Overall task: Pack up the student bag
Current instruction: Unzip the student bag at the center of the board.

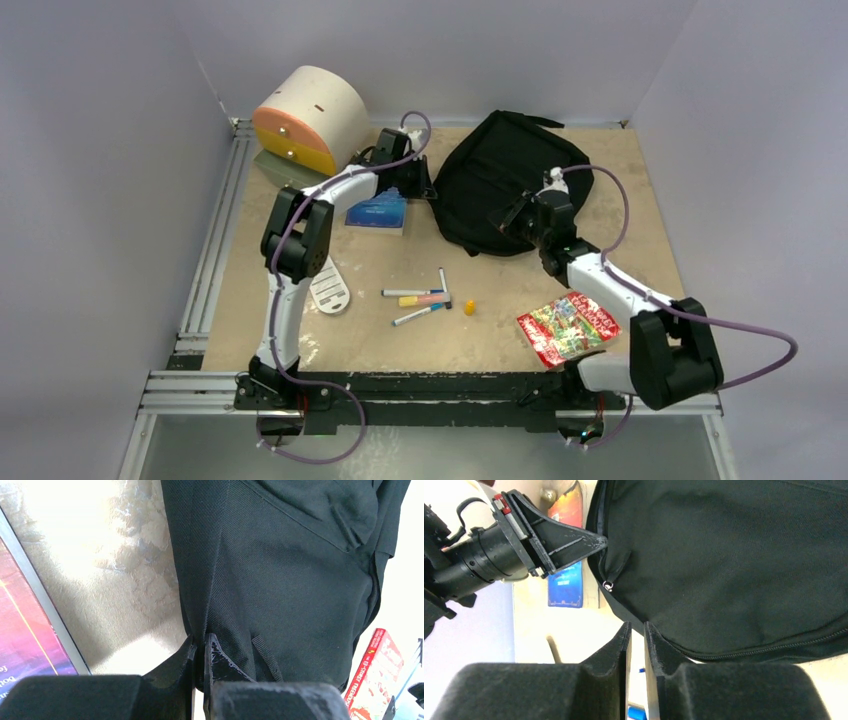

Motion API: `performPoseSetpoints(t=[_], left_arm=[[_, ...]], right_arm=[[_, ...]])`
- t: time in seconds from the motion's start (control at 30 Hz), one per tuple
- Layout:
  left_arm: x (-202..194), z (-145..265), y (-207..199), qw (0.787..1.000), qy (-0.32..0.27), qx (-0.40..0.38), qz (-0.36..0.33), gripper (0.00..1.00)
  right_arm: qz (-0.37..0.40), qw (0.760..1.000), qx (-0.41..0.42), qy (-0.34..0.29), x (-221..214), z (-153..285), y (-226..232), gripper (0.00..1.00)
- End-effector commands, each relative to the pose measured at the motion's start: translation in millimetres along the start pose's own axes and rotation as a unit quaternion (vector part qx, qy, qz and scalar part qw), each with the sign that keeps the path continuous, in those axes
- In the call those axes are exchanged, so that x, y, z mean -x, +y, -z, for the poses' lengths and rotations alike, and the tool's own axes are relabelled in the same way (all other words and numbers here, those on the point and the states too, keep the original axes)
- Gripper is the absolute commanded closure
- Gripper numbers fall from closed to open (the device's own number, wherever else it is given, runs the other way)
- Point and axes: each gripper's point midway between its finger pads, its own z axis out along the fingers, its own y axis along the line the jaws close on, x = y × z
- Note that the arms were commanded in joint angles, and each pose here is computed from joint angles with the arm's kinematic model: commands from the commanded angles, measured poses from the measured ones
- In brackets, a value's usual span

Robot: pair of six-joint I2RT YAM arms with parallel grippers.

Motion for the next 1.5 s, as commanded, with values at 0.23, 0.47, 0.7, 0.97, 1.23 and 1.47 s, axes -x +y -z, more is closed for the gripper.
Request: performPoseSetpoints(t=[0.23, 0.47, 0.7, 0.97, 1.23, 1.47], left_arm=[[-10, 20, -42, 0.994, -0.017, -0.073, -0.073, 1.00], [-23, 16, -52, 0.993, -0.009, -0.077, -0.091, 1.00], [-24, 15, -53, 0.992, -0.010, -0.071, -0.101, 1.00], [-24, 14, -50, 0.992, -0.010, -0.066, -0.103, 1.00], [-27, 11, -51, 0.992, -0.005, -0.064, -0.106, 1.00], [-31, 9, -56, 0.992, -0.002, -0.064, -0.113, 1.00]], right_arm=[[-0.027, 0.995, 0.079, 0.059, -5, -35, 39, 0.55], [-0.041, 0.990, 0.076, 0.111, -22, -62, 39, 0.51], [-0.038, 0.987, 0.036, 0.154, -48, -67, 22, 0.49], [-0.017, 0.989, -0.023, 0.146, -52, -60, -4, 0.44], [-0.041, 0.978, 0.039, 0.203, -78, -65, 10, 0.50], [-0.058, 0.971, 0.073, 0.222, -81, -80, 26, 0.57]])
